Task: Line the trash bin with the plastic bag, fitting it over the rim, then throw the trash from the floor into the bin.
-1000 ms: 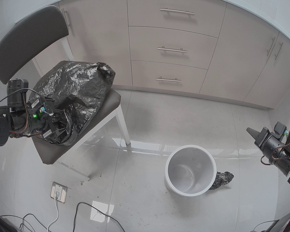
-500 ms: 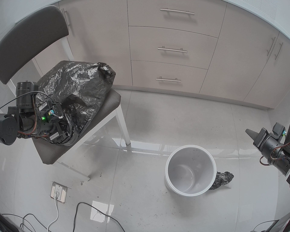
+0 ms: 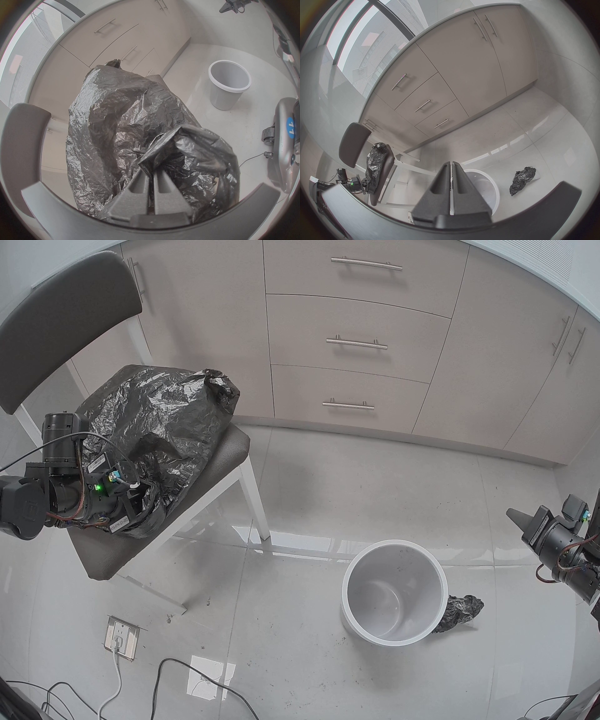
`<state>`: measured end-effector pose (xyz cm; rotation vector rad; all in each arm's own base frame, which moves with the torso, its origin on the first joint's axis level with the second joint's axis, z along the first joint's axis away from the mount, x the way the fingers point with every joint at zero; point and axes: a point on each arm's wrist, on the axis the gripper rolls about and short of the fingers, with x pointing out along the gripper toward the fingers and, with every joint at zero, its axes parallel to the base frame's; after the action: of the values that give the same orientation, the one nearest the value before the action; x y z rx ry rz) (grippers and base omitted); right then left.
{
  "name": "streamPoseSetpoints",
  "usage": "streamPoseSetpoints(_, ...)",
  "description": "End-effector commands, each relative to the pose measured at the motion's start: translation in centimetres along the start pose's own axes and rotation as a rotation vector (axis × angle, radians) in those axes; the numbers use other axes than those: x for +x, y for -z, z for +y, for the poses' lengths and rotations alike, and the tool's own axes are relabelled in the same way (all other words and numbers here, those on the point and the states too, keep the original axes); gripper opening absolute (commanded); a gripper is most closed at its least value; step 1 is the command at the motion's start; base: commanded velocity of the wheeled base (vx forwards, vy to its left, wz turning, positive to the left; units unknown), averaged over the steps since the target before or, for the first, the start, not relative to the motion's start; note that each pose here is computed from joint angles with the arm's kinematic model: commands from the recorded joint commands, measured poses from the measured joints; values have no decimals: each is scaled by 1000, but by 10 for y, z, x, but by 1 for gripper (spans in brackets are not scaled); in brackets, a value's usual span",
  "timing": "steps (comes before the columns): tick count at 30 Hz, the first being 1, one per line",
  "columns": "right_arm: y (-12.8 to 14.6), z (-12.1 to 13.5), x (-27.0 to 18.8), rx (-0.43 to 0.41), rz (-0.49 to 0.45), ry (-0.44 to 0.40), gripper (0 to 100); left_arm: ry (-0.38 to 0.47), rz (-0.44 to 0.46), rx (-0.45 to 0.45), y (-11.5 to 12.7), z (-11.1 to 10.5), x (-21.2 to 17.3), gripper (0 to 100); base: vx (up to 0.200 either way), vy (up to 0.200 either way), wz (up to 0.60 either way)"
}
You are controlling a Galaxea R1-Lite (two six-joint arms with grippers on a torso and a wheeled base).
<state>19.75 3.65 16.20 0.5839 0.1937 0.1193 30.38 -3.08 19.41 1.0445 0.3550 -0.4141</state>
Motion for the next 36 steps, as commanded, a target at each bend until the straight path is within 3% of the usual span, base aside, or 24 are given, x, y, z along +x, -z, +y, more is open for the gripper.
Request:
streamPoseSetpoints(1,0,0,0,0,-1,0,0,7,2,-6,1,-1,2,0,0,0,0)
streamPoseSetpoints(6,0,0,0,-1,-1,0,0,1,-18,-74,-3,1,-2,0,0,0,0)
streamPoseSetpoints(8,-2,1,-1,-1,-11,-4,0,-11,-96,-329,-24,2,-10,0,0,0,0)
streamPoseSetpoints(9,-2,1,-1,-1,-11,-4,0,-14,-109,-367,-26,3,-11,0,0,0,0)
streamPoseSetpoints(10,-3,1,-2,-1,-14,-5,0,-31,-199,-598,-44,8,-20,0,0,0,0)
streamPoseSetpoints(11,-3,1,-2,-1,-14,-5,0,-39,-272,-766,-57,15,-26,0,0,0,0)
streamPoseSetpoints(12,-3,1,-2,-2,-13,-7,0,-42,-309,-840,-62,19,-30,0,0,0,0)
streamPoseSetpoints(13,-2,1,-2,-1,-11,-5,0,-49,-422,-1087,-79,37,-42,0,0,0,0)
streamPoseSetpoints(14,-2,1,-2,-1,-11,-5,0,-60,-476,-1253,-86,49,-50,0,0,0,0)
streamPoseSetpoints(15,-2,1,-2,-3,-9,-5,0,-82,-510,-1388,-90,60,-58,0,0,0,0)
streamPoseSetpoints(16,-2,1,-2,-3,-9,-5,0,-82,-510,-1388,-90,60,-58,0,0,0,0)
streamPoseSetpoints(17,-1,1,-2,-3,-7,-4,0,-116,-538,-1580,-94,72,-74,0,0,0,0)
streamPoseSetpoints(19,-1,1,-2,-3,-7,-4,0,-93,-493,-1923,-87,87,-101,0,0,0,0)
streamPoseSetpoints(20,-1,1,-2,-3,-6,-6,0,-89,-490,-1940,-86,88,-102,0,0,0,0)
streamPoseSetpoints(22,-1,1,-2,-3,-7,-4,0,105,-396,-2275,-82,101,-123,0,0,0,0)
streamPoseSetpoints(24,-1,1,-2,-3,-4,-6,0,336,-296,-2450,-79,111,-135,0,0,0,0)
streamPoseSetpoints(26,2,1,-2,-11,7,-6,0,515,-235,-2485,-81,118,-138,0,0,0,0)
streamPoseSetpoints(29,4,1,-3,-13,16,-9,0,524,-245,-2471,-88,117,-136,0,0,0,0)
streamPoseSetpoints(36,14,8,-8,-28,55,-48,0,765,-273,-2319,-136,93,-160,0,0,0,0)
